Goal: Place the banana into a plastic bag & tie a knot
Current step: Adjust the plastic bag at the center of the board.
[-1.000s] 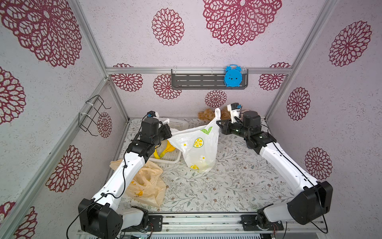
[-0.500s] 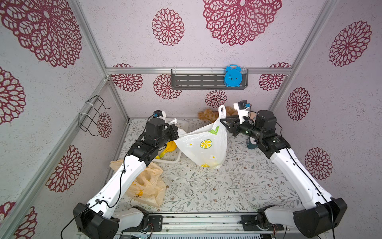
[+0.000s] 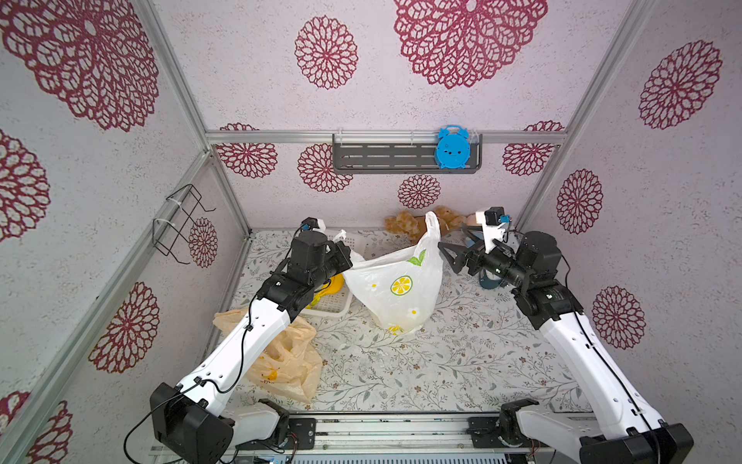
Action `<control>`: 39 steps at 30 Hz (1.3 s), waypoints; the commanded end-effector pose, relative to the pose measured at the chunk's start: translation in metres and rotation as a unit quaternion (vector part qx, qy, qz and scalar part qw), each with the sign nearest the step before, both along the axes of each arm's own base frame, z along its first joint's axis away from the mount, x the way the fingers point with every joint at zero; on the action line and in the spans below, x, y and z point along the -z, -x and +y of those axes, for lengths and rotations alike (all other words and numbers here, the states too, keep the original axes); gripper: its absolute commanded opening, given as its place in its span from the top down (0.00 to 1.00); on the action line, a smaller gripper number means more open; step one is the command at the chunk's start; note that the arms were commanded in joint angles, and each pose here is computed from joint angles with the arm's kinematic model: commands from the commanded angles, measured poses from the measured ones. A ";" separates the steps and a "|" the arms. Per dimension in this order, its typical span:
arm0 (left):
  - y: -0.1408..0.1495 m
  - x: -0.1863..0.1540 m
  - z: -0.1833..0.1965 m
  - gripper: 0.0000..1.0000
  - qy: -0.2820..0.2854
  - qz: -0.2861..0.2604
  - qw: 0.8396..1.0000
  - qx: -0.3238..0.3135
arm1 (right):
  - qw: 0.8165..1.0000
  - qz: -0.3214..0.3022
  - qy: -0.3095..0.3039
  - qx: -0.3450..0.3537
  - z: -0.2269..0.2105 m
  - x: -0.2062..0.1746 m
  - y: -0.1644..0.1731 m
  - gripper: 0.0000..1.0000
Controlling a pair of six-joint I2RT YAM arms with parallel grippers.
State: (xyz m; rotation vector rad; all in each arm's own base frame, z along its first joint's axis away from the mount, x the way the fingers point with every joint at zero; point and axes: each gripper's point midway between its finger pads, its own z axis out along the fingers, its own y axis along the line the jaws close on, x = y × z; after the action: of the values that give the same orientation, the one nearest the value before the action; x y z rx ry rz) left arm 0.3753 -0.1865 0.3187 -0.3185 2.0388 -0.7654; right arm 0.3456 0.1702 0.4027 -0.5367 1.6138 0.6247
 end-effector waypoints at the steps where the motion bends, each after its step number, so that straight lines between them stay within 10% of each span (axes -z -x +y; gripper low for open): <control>1: 0.002 -0.006 -0.002 1.00 -0.008 -0.010 1.000 0.008 | 1.000 -0.005 0.005 0.006 0.000 -0.015 -0.019 0.02; 17: 0.004 -0.008 0.001 1.00 -0.032 -0.012 0.999 0.011 | 0.990 0.094 0.032 -0.097 0.050 0.009 -0.081 0.18; 27: -0.006 -0.007 0.000 1.00 -0.044 -0.014 0.999 0.009 | 0.993 0.058 0.010 -0.102 0.056 -0.028 -0.062 0.99; 29: -0.008 -0.011 0.001 0.89 -0.052 -0.023 0.998 0.012 | 0.995 0.048 -0.001 -0.083 0.049 -0.044 -0.058 1.00; 36: -0.012 -0.024 0.006 0.04 -0.074 -0.088 0.991 0.070 | 0.994 0.049 -0.053 -0.088 0.026 -0.073 -0.048 1.00; 39: -0.014 -0.022 0.007 0.03 -0.079 -0.104 0.987 0.091 | 0.991 0.057 -0.065 -0.097 0.019 -0.074 -0.054 1.00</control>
State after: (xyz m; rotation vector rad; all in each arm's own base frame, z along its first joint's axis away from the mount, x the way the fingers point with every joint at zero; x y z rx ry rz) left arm 0.3916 -0.1743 0.3289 -0.0979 1.9993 -0.6842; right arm 0.4068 0.1936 0.4424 -0.5667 1.7209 0.8573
